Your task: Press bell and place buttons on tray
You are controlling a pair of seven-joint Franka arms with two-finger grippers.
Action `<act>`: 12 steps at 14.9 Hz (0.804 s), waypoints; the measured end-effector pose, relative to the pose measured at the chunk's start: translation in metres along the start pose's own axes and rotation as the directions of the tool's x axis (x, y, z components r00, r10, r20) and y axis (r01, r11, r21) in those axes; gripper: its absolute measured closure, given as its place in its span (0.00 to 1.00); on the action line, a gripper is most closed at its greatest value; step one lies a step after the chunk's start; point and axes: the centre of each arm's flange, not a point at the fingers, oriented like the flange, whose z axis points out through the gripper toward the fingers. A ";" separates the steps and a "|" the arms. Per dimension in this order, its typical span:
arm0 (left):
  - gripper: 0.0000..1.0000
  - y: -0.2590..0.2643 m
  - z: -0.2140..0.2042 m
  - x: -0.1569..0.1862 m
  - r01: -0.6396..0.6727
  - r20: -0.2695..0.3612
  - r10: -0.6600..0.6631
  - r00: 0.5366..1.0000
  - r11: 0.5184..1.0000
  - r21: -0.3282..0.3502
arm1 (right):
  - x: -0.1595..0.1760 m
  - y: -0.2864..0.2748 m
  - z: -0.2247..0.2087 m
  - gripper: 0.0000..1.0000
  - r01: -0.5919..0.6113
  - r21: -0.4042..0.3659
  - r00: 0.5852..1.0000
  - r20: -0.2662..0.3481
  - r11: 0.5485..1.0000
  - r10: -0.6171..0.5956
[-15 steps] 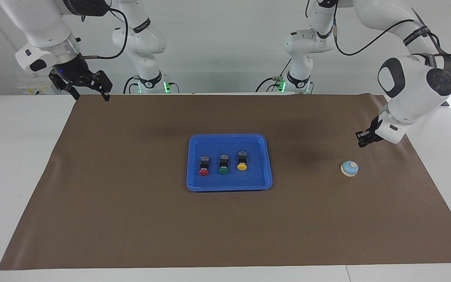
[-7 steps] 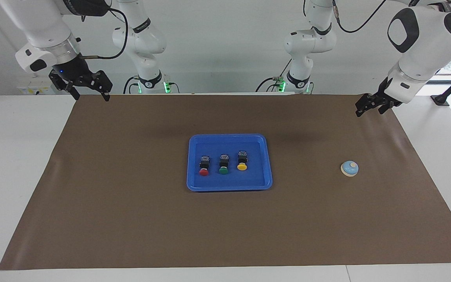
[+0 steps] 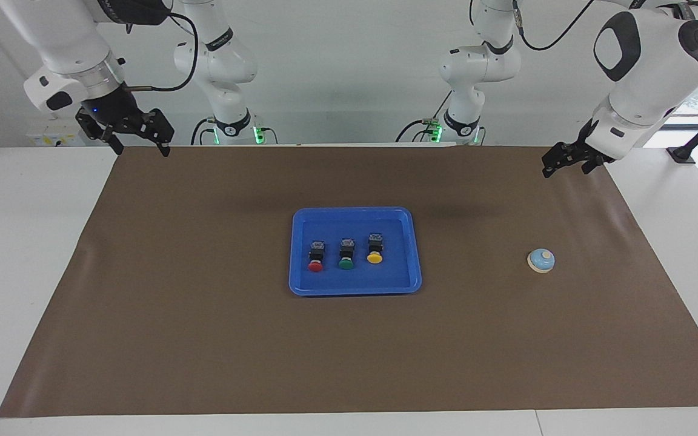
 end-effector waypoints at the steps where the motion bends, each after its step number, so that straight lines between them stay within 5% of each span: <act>1: 0.00 0.004 -0.002 0.000 -0.006 -0.001 0.006 1.000 1.000 0.001 | 0.000 0.000 0.000 0.00 0.000 0.000 1.000 0.000 1.000 0.000; 12: 0.00 0.010 -0.007 -0.002 -0.017 -0.005 0.017 1.000 1.000 0.000 | 0.000 0.000 0.000 0.00 0.000 0.000 1.000 0.000 1.000 0.000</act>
